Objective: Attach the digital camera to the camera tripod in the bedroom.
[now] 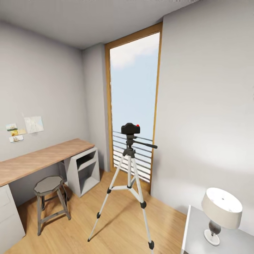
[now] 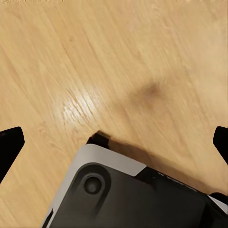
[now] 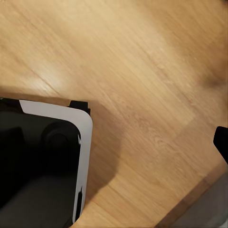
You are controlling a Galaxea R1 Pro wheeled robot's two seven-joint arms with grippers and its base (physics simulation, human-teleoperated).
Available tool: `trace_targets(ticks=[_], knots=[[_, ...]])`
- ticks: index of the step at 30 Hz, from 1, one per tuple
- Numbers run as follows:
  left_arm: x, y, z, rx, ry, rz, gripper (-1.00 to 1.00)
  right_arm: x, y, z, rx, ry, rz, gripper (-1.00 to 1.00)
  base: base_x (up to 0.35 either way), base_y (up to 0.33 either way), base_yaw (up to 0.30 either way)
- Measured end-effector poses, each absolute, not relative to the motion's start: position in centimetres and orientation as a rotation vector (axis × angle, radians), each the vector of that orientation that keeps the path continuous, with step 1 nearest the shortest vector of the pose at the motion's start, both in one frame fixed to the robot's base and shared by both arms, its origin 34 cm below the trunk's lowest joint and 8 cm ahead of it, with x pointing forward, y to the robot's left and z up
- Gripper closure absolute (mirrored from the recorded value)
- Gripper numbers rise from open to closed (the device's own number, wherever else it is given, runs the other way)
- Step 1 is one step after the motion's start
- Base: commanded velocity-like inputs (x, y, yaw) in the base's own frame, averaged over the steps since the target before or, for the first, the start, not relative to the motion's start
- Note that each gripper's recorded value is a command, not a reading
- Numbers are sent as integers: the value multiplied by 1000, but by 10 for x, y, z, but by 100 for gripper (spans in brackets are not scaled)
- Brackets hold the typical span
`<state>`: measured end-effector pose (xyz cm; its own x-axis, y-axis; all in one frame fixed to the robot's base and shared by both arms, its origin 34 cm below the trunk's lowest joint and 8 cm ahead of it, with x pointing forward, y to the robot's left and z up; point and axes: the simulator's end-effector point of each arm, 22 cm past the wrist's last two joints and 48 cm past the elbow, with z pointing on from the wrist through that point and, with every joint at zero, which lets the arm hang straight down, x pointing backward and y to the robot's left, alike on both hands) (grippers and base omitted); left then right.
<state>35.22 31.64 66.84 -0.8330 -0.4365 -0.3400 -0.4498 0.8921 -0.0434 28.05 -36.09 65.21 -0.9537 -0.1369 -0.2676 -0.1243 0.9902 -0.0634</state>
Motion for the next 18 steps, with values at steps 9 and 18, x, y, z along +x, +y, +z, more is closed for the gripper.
trace_targets(ticks=[9,18], knots=[[357,317,672,-655,2702,50,-100,285,-362,654,-189,2848,-71,-100,0,0,0],[359,317,673,-654,2696,48,-100,286,-362,655,-185,2847,-73,-100,0,0,0]])
